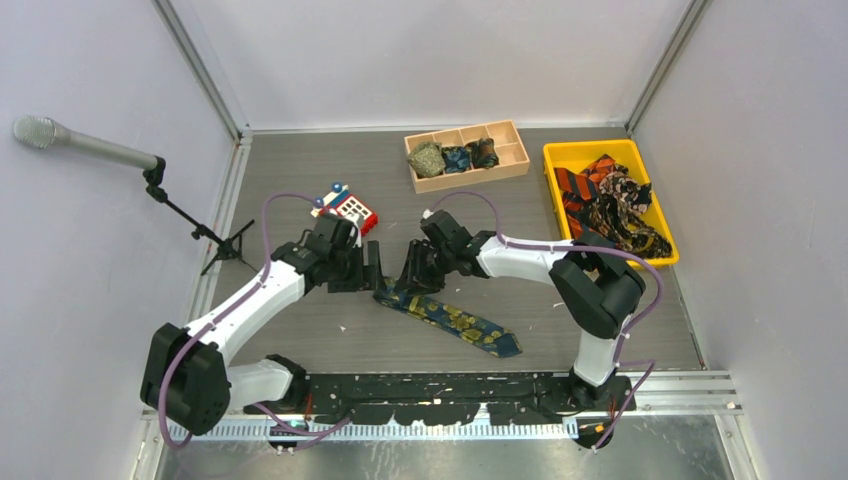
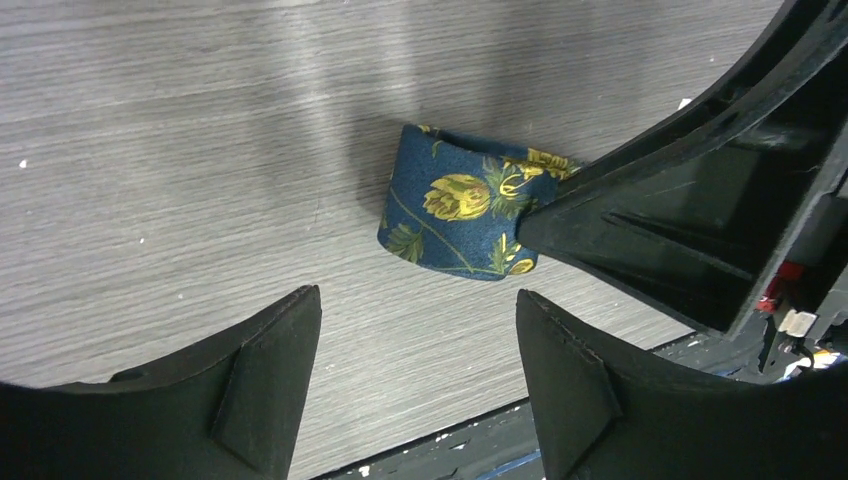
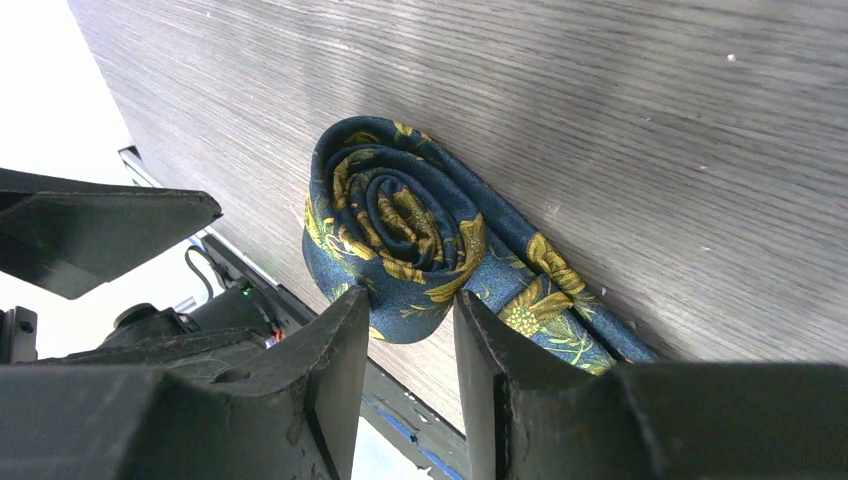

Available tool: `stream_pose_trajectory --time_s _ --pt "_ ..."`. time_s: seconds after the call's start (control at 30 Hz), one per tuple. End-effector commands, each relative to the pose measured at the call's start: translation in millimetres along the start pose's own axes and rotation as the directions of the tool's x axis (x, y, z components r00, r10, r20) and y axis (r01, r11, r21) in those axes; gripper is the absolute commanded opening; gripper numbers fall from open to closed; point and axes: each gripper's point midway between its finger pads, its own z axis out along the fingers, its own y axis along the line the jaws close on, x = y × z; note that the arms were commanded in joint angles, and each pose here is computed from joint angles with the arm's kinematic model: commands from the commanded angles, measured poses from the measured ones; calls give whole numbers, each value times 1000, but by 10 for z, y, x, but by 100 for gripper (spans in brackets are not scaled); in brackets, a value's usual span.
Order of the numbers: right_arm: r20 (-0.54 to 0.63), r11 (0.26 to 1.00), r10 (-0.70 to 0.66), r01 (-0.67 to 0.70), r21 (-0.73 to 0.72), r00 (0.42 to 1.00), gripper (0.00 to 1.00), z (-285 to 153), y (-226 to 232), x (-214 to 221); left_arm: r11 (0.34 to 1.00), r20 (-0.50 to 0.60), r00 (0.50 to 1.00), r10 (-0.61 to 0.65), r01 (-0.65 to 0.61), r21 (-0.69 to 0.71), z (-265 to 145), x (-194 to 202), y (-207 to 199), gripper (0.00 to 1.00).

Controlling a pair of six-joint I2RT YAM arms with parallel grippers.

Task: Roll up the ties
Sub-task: Roll the tie at the center of the board.

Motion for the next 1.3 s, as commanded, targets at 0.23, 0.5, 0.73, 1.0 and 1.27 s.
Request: stream_pose_trajectory --time_s 0.23,0.5,0.73,1.0,1.27 --pt "0 1000 -9 9 -21 1000 42 46 -54 -14 995 28 1000 -5 2 99 118 -84 -123 75" --pt "-6 1000 6 -6 -14 1000 41 79 -167 -2 993 17 1000 -27 24 112 201 -48 -89 73" --pt "-12 1000 20 -20 -6 1000 41 116 -256 16 988 4 999 -37 36 151 283 -13 -105 76" --pt "-25 1000 30 -30 4 999 41 177 -347 48 978 -8 998 -69 70 198 363 16 -121 76" --pt "-31 999 46 -46 13 998 41 198 -444 63 965 -28 993 -111 114 236 429 30 -116 76"
